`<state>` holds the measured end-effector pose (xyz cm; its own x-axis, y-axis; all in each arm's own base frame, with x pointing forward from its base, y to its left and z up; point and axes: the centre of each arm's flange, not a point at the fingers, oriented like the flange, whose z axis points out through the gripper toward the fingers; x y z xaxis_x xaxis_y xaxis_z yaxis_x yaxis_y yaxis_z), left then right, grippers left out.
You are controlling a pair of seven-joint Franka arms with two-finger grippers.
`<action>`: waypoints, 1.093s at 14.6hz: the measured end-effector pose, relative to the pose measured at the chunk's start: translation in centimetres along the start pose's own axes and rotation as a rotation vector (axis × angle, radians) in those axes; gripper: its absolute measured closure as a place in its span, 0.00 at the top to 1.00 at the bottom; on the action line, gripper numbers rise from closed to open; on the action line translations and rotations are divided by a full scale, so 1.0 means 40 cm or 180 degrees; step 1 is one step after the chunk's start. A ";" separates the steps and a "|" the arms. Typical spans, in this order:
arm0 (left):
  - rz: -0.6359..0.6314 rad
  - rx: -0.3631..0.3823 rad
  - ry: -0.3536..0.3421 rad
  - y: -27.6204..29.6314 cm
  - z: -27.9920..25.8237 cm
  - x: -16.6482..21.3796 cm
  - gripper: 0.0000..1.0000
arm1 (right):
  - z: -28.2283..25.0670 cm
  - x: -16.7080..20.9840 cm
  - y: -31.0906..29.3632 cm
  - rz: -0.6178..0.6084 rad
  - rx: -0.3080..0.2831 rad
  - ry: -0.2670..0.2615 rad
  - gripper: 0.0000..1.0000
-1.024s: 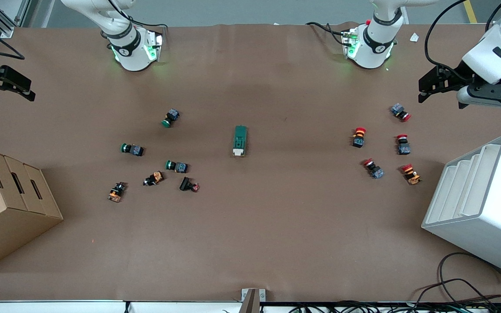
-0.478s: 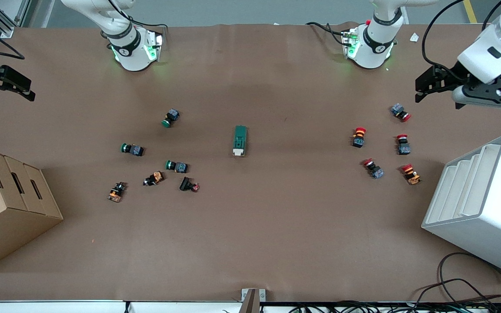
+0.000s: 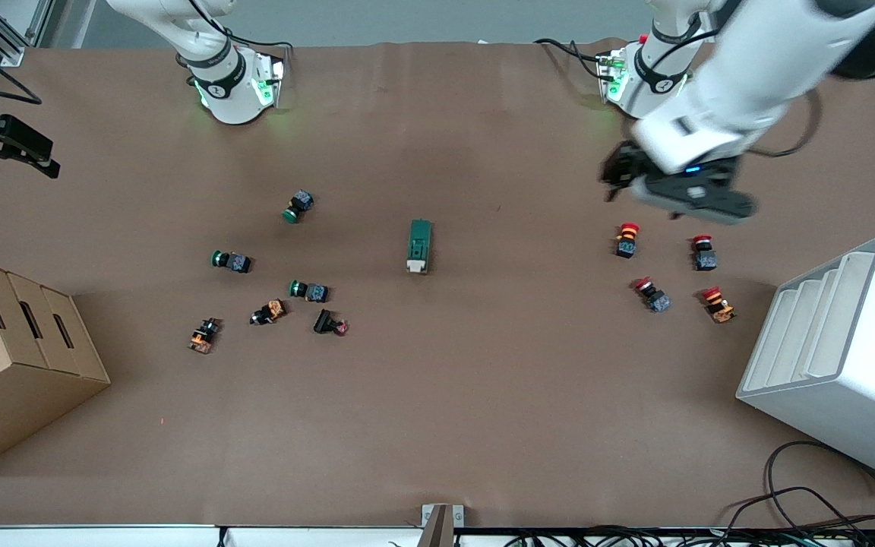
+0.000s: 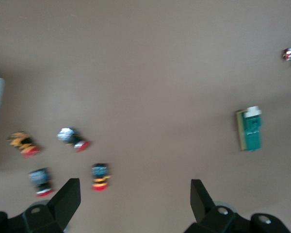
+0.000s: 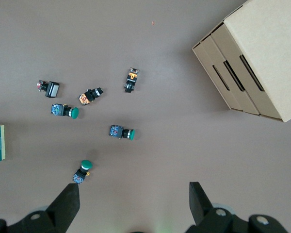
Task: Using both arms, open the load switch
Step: 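Move the left gripper over the green switch and lower onto it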
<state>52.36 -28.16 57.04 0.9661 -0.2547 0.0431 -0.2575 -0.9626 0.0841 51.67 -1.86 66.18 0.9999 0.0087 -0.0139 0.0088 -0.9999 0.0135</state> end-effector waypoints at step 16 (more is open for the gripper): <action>-0.1081 0.0437 0.0552 0.805 0.682 -0.248 1.00 | 0.088 0.119 0.032 0.0064 -0.0009 0.0067 1.00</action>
<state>35.04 -59.17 32.16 0.9750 0.0879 0.2040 0.0921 -0.9957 -0.0107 56.38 -3.15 62.61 0.9999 -0.0112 0.0074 -0.0114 -0.9998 0.0165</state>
